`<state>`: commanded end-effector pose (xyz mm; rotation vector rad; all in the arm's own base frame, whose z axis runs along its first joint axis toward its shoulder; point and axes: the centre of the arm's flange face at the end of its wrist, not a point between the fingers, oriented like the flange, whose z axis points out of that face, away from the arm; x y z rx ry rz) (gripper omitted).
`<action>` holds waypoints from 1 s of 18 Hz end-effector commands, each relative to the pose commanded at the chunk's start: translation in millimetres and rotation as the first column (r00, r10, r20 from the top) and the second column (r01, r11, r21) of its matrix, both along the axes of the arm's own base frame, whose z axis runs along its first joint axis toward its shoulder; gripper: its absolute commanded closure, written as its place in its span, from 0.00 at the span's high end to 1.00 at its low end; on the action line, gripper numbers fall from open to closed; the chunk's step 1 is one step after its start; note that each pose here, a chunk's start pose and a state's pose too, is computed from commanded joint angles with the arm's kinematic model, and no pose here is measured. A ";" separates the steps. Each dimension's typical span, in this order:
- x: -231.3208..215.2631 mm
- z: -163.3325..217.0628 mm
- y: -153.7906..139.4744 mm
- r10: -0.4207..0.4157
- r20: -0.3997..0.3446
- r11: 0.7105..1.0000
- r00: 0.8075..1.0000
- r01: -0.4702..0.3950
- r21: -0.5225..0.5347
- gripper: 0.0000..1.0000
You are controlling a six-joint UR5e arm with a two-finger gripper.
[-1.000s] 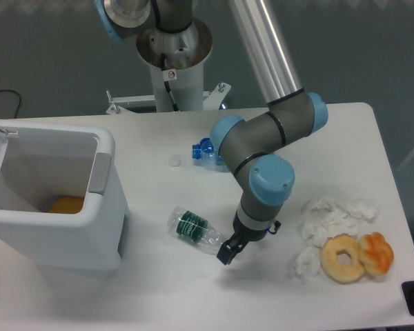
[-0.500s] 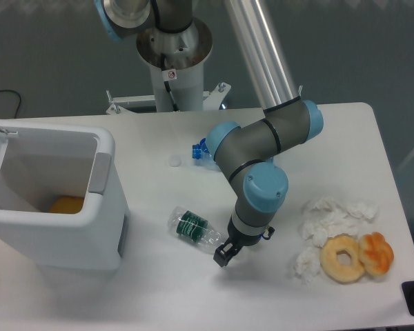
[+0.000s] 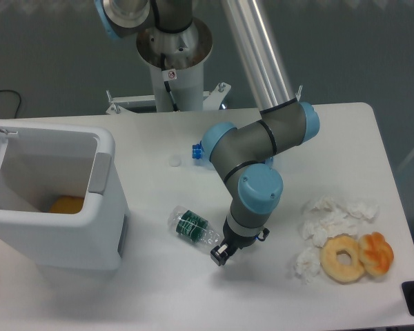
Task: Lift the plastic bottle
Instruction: 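Position the gripper at the neck of the green-labelled bottle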
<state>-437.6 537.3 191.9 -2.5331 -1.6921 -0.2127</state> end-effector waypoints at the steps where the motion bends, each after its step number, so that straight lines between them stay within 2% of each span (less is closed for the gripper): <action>1: 0.1 0.0 0.1 0.000 0.001 1.000 1.000 0.000 0.001 0.54; 4: 0.2 1.1 0.2 -0.002 0.000 1.000 1.000 0.002 0.003 0.36; 10: 0.1 1.1 0.1 -0.002 0.000 1.000 1.000 0.002 0.002 0.27; 13: -0.5 6.5 0.6 -0.003 -0.008 1.000 1.000 0.003 0.008 0.25; 18: 0.9 43.0 8.8 -0.016 -0.058 0.999 0.998 0.018 0.047 0.25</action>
